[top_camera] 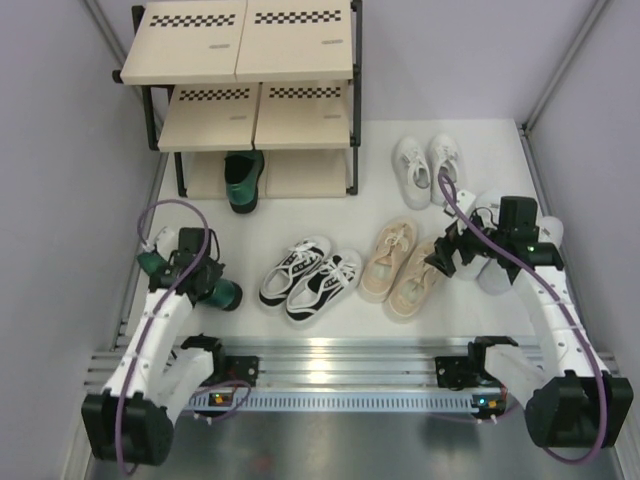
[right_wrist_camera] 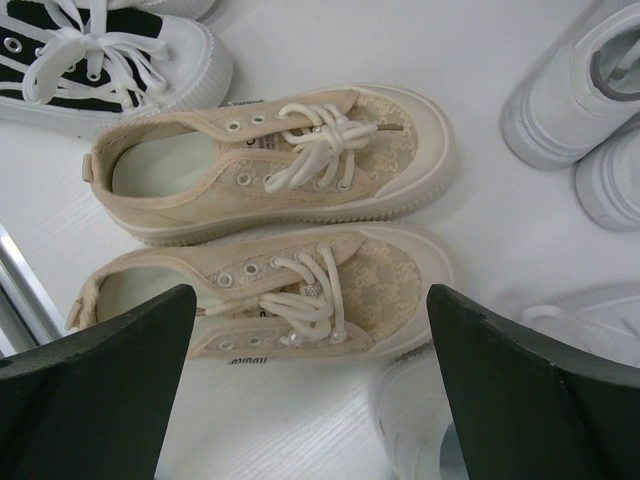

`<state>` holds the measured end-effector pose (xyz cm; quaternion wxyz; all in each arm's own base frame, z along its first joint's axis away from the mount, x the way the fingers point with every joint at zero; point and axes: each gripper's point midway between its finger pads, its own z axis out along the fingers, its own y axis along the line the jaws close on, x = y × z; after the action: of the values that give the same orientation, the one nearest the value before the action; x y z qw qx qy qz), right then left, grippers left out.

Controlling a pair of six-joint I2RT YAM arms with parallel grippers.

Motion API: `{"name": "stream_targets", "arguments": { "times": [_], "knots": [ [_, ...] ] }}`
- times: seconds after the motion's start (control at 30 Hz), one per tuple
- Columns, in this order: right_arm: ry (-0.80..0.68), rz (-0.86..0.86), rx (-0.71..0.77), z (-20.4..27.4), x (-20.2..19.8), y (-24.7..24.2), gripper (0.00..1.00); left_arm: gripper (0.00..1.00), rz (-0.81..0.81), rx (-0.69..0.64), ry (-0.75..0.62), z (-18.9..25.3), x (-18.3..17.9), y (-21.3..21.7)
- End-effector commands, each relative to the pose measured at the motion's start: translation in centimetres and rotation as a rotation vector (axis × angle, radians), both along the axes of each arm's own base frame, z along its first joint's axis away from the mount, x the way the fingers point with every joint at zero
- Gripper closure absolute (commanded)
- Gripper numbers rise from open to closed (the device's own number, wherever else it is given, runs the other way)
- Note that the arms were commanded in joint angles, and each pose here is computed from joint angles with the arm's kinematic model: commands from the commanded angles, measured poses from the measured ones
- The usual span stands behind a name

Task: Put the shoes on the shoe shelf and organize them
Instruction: Pick up the shoe at the center of the board.

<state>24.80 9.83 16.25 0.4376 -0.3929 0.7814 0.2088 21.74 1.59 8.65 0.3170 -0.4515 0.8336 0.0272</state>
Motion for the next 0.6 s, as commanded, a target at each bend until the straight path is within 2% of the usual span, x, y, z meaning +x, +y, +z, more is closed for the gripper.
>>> {"name": "stream_targets", "arguments": {
  "times": [0.0,0.03,0.13,0.27,0.37,0.57],
  "knots": [
    [-0.065,0.028,0.004,1.2,0.2,0.1,0.01,1.0,-0.276,-0.01,-0.331,7.8,2.6,-2.7],
    [-0.059,0.031,0.003,1.1,0.0,0.1,0.01,1.0,-0.334,-0.033,-0.43,10.1,2.2,-3.8],
    [-0.075,0.046,-0.005,1.6,-0.1,0.1,0.01,1.0,-0.472,-0.05,-0.58,13.8,1.5,-5.7],
    [-0.079,0.072,-0.007,2.5,-0.8,0.3,0.01,1.0,-0.753,-0.16,-0.736,18.0,-0.2,-10.5],
    [-0.081,0.101,0.006,3.5,-1.3,0.7,0.01,1.0,-0.949,-0.22,-0.836,20.7,-1.8,-13.4],
    [-0.08,0.159,0.08,6.7,-2.0,2.0,0.01,1.0,-1.207,-0.246,-0.908,23.6,-4.9,-16.1]
  ]
}}
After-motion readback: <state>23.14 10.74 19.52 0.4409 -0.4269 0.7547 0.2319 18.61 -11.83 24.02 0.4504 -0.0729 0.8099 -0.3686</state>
